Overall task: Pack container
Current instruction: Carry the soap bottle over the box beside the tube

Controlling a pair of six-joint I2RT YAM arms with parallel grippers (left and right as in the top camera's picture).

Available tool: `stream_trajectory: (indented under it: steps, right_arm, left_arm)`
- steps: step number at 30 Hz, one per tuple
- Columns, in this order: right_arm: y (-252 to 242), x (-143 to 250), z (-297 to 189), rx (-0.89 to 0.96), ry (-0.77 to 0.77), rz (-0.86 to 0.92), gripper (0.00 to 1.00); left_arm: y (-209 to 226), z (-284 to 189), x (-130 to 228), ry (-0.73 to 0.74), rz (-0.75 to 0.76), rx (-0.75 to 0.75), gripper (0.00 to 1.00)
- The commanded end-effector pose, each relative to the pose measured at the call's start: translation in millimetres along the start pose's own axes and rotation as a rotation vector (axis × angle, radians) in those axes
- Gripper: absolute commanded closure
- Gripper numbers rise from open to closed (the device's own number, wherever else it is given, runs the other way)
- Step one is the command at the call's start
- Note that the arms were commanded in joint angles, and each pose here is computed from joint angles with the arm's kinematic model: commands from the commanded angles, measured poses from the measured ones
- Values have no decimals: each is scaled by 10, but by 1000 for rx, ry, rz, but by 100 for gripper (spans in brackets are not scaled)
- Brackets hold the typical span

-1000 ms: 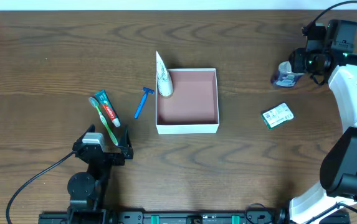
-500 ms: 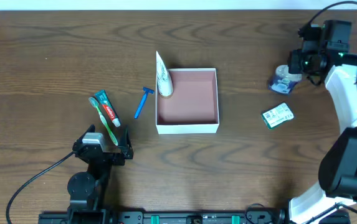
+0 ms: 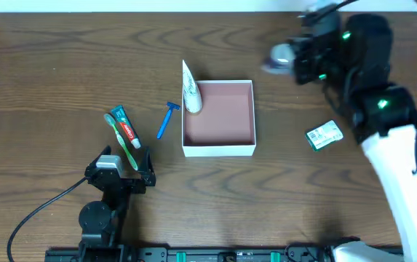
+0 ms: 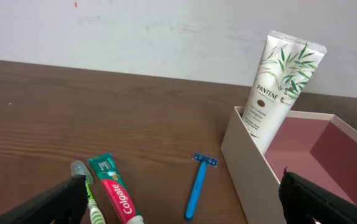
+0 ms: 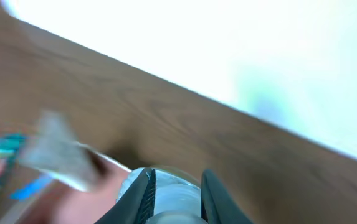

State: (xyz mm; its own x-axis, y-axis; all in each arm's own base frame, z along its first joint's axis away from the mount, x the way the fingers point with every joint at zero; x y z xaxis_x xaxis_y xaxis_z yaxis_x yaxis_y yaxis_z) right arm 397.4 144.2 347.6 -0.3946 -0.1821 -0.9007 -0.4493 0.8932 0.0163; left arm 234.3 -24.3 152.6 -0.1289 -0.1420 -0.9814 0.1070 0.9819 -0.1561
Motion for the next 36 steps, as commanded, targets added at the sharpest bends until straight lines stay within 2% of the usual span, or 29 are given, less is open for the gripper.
stream_trajectory:
  steps: [1, 5, 12, 26, 36]
  right_arm:
    - [343, -112, 60, -56, -28, 10, 99]
    - [623, -31, 289, -88, -1, 12, 99]
    - [837, 278, 686, -100, 97, 34, 99]
    - [877, 676, 1069, -91, 217, 135, 99]
    - [1011, 925, 1360, -108, 264, 116, 99]
  left_arm:
    - [13, 10, 161, 53, 2, 1, 2]
    - [14, 10, 161, 53, 2, 1, 2]
    - [14, 10, 162, 53, 2, 1, 2]
    - [13, 10, 162, 53, 2, 1, 2]
    - [13, 10, 161, 53, 2, 1, 2]
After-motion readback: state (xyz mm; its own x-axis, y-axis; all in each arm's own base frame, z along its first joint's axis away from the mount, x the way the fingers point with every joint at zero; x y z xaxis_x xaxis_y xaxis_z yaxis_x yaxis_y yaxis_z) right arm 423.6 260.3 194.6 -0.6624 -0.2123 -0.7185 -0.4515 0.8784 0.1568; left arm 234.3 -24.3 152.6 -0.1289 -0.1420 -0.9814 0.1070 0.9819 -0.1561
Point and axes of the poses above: each gripper's point midway between its finger pads, its own z axis out along the fingers, its own y axis along the line the jaws close on, x = y × z, the point moved 1 cm from there along -z, back along the fingers, and after that the axes turned 1 degree about z, right-handed, at the moved point
